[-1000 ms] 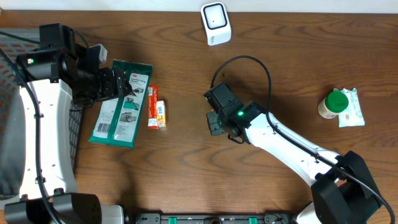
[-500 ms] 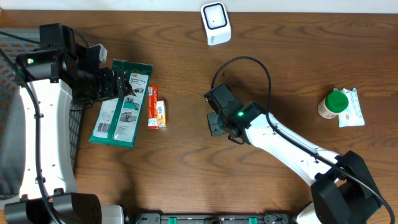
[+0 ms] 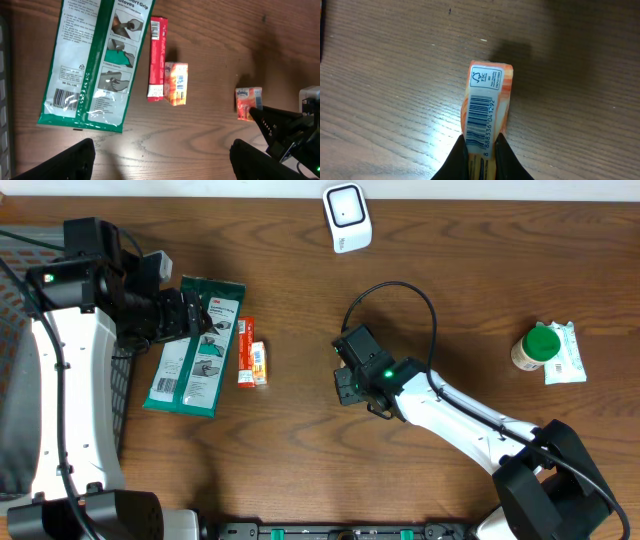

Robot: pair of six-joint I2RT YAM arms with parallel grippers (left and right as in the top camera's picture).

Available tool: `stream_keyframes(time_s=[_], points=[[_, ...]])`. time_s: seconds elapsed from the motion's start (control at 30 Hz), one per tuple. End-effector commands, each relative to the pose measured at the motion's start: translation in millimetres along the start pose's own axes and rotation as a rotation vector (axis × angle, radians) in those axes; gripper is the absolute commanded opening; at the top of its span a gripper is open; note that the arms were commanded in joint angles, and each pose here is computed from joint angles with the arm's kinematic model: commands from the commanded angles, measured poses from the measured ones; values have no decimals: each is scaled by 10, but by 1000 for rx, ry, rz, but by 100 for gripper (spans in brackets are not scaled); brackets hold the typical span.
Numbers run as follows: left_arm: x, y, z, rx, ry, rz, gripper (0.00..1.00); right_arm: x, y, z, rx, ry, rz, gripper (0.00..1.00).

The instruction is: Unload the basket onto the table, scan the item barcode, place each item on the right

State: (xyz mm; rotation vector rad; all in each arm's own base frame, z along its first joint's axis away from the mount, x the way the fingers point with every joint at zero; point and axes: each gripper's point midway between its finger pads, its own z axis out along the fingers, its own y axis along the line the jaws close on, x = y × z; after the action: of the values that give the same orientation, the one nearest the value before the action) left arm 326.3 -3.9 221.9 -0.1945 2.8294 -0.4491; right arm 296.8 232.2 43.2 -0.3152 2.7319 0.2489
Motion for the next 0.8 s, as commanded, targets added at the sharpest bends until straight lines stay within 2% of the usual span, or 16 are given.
stream_keyframes(time_s=[0.0, 0.1, 0.13, 0.2, 0.47, 0.57, 0.77], points=[[16, -21, -41, 5, -9, -2, 87, 23, -22, 29, -2, 9, 25, 2], [16, -22, -41, 5, -9, -2, 87, 16, -18, 29, -4, 6, 26, 12], [16, -22, -41, 5, -9, -2, 87, 16, -18, 29, -4, 6, 26, 20], [16, -21, -41, 5, -9, -2, 87, 17, -17, 29, -4, 6, 26, 26], [16, -22, -41, 5, -9, -2, 87, 19, -6, 29, -11, 8, 26, 73], [16, -21, -41, 5, -9, -2, 87, 18, -6, 29, -10, 7, 26, 80], [16, -22, -41, 5, -9, -2, 87, 5, -36, 29, 7, 0, 25, 83]])
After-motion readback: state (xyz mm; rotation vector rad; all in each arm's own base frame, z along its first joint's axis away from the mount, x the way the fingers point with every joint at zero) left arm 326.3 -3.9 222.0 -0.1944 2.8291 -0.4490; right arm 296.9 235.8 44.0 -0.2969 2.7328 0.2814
